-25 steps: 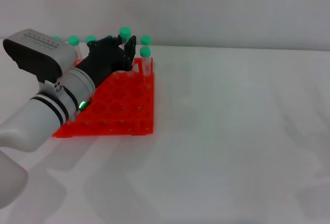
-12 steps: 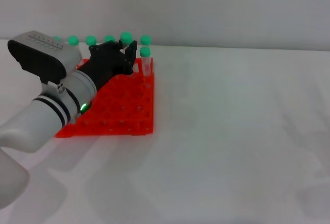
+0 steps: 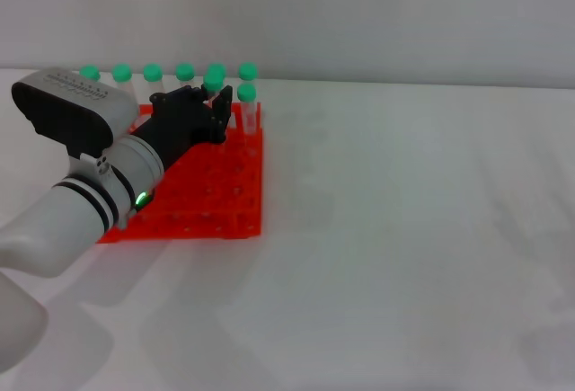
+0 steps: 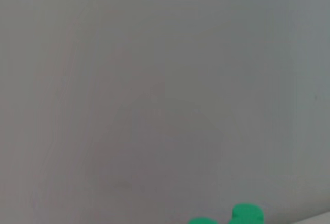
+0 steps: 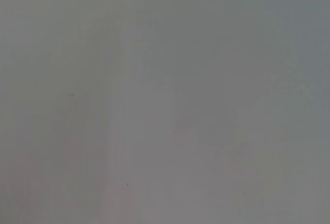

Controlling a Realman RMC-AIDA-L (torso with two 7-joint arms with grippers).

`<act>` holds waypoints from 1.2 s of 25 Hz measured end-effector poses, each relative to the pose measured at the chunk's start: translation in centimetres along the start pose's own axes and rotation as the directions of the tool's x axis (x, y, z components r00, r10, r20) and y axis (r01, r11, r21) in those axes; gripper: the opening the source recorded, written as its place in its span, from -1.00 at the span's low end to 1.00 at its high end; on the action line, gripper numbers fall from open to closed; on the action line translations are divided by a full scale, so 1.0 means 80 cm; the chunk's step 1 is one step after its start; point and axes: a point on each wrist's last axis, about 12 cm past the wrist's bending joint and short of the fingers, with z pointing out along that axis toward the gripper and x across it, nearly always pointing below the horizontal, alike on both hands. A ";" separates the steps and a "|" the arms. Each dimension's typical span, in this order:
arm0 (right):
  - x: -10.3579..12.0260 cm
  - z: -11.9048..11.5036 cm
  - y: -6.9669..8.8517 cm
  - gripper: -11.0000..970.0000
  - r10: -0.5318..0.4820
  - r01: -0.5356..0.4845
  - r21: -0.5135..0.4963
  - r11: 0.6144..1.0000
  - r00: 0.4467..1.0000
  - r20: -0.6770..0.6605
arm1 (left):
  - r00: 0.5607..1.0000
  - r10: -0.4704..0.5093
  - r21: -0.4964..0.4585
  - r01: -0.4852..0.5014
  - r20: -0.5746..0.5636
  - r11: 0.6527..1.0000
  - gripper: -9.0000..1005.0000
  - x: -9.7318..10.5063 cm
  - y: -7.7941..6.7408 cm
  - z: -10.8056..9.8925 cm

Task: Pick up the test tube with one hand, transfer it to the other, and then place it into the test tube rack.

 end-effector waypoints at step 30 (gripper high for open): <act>0.000 -0.009 -0.013 0.74 0.014 -0.015 0.091 0.996 1.000 0.008 | 0.922 -0.229 -0.228 0.306 0.311 0.924 0.53 0.056 0.040 -0.143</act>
